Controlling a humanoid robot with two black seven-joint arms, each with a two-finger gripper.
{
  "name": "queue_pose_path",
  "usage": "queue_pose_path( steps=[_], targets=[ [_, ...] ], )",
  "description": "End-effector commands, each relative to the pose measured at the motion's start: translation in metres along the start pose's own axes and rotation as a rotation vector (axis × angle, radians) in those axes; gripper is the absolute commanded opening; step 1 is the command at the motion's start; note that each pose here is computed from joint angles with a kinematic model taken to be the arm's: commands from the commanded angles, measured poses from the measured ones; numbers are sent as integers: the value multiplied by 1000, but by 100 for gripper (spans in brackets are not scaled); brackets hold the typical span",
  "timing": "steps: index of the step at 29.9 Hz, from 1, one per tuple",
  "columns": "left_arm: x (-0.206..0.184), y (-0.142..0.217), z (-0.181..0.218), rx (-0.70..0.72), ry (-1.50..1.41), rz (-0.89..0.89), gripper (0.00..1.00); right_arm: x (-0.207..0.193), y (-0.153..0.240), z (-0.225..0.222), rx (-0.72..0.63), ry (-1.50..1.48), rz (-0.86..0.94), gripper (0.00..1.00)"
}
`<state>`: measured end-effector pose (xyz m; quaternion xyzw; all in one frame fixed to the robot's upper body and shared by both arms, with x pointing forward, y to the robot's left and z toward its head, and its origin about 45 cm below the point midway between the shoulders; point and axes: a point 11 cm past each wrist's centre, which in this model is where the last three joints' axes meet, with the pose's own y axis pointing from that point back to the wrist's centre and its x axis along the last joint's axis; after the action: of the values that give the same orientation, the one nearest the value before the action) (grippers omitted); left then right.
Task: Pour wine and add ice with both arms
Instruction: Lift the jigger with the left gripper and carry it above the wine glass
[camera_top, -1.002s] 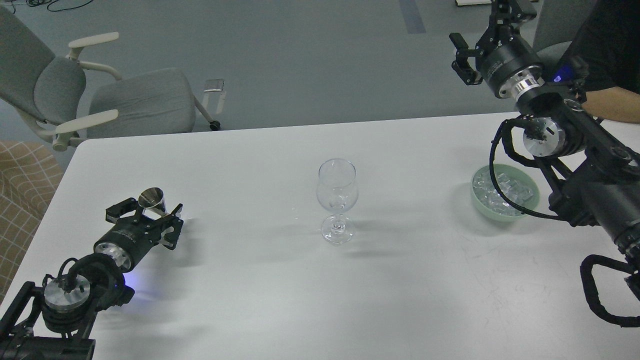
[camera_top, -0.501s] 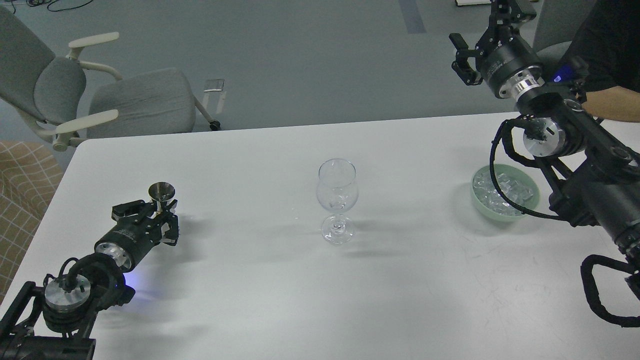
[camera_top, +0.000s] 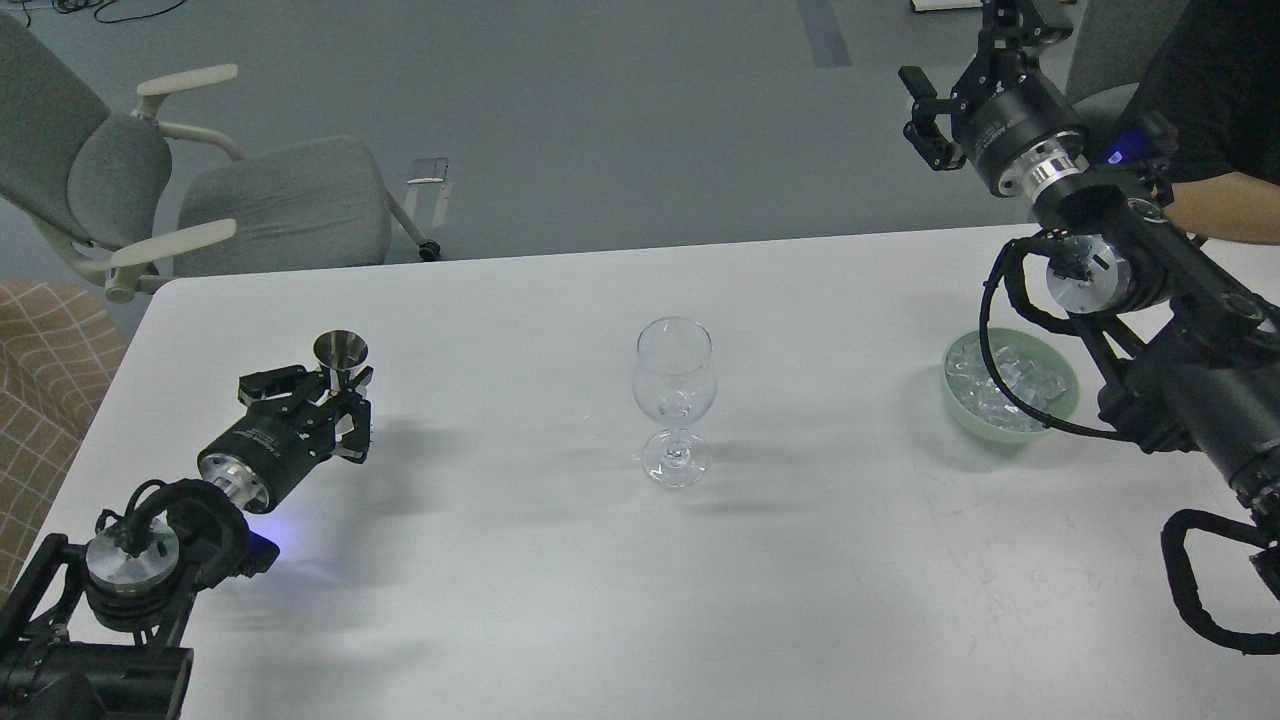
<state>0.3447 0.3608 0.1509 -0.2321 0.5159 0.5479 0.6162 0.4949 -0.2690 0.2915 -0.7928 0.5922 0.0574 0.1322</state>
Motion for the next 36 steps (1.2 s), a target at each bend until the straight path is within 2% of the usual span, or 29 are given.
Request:
queue_pose_path(
  steps=[1, 11, 18, 36],
  targets=[
    [-33, -7, 3, 19, -39, -69, 0, 1, 0, -1, 1, 0, 0, 100],
    [-92, -10, -5, 69, -69, -125, 0, 2, 1, -1, 1, 4, 2, 100],
    [-127, -17, -29, 144, -103, -114, 0, 2, 1, -1, 0, 3, 1, 100],
    [-162, -17, -74, 242, -194, -106, 0, 2, 2, 0, 0, 3, -1, 100]
  ],
)
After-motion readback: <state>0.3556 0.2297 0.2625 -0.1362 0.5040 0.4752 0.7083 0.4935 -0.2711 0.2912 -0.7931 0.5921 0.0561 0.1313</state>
